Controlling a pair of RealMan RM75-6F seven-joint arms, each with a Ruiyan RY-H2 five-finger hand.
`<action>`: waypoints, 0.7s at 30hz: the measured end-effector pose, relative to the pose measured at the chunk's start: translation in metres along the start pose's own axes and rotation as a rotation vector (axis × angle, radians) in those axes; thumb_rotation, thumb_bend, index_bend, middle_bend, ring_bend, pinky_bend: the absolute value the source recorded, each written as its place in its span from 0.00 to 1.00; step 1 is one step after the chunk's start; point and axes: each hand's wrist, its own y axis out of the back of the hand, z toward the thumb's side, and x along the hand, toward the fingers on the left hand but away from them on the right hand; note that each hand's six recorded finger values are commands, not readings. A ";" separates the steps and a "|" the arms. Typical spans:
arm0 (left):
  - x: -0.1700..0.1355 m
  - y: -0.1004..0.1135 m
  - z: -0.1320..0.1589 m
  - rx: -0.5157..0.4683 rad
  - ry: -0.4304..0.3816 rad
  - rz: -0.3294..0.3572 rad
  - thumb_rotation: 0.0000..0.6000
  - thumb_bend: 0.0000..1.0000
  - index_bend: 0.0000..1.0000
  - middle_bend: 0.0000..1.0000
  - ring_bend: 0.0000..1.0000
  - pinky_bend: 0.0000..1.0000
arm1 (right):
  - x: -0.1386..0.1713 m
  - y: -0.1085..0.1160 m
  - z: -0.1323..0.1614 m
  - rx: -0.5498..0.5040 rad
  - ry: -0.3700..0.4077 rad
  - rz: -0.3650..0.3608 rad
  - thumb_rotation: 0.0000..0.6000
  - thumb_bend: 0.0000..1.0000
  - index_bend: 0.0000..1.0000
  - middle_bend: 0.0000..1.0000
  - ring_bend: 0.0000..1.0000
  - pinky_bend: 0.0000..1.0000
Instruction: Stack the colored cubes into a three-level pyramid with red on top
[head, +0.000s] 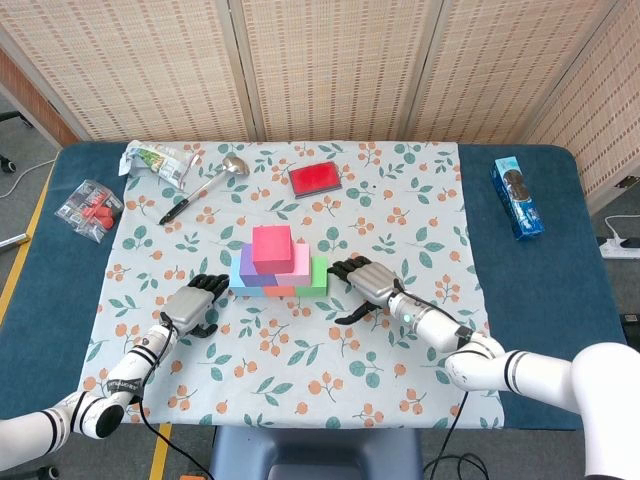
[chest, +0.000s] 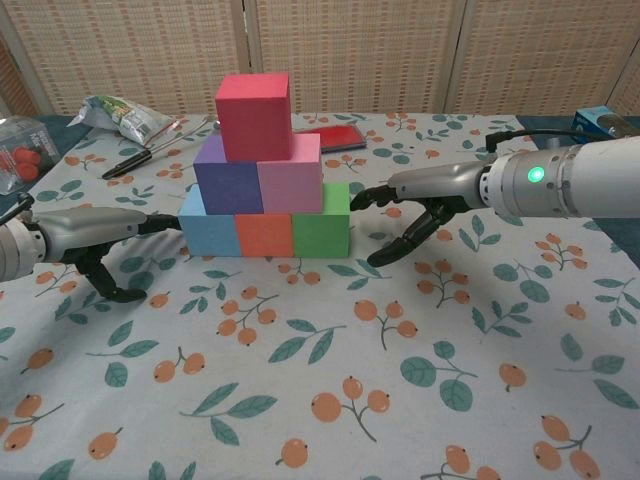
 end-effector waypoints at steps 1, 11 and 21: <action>0.000 0.000 0.001 0.001 -0.001 0.000 1.00 0.36 0.00 0.00 0.00 0.00 | 0.000 0.000 0.000 -0.001 0.000 0.000 0.43 0.09 0.00 0.01 0.00 0.00; 0.001 0.001 0.003 0.008 -0.006 0.001 1.00 0.36 0.00 0.00 0.00 0.00 | -0.003 -0.002 0.004 -0.006 0.008 0.002 0.43 0.09 0.00 0.01 0.00 0.00; 0.001 0.000 0.003 0.016 -0.005 -0.002 1.00 0.36 0.00 0.00 0.00 0.00 | -0.004 0.000 0.006 -0.013 0.009 -0.001 0.43 0.09 0.00 0.01 0.00 0.00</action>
